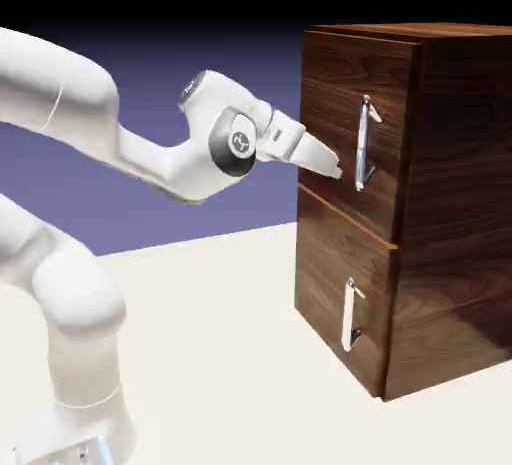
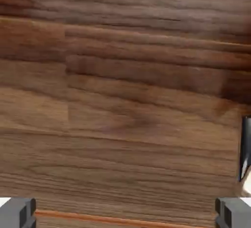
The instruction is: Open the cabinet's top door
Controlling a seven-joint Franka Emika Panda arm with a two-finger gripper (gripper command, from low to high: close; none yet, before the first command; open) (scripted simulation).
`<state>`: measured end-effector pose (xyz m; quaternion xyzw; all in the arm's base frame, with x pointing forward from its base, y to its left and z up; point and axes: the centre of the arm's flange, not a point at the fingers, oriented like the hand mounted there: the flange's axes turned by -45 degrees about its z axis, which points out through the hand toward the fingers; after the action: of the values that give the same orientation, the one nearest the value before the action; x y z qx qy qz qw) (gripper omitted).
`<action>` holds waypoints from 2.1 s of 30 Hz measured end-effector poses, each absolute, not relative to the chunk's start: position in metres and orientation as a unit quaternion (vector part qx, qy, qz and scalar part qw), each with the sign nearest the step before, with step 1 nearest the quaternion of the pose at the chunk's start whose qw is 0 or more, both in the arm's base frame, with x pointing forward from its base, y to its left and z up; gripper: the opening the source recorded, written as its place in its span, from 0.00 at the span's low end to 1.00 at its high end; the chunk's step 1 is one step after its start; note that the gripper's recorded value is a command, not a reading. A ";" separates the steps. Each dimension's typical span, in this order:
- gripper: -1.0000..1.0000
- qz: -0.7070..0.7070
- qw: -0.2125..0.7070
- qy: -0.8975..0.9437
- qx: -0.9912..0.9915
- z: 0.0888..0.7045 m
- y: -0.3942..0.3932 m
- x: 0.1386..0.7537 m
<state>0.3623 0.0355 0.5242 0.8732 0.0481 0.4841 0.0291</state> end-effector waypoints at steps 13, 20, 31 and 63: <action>1.00 0.555 0.034 0.042 0.830 0.538 0.026 0.343; 1.00 0.595 0.030 0.035 0.802 0.538 0.012 0.337; 1.00 0.658 0.010 0.025 0.753 0.531 -0.018 0.335; 0.00 0.704 0.071 -0.070 0.704 0.518 -0.004 0.320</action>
<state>0.3204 -0.0038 0.5184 0.7036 -0.0698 0.7036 0.0709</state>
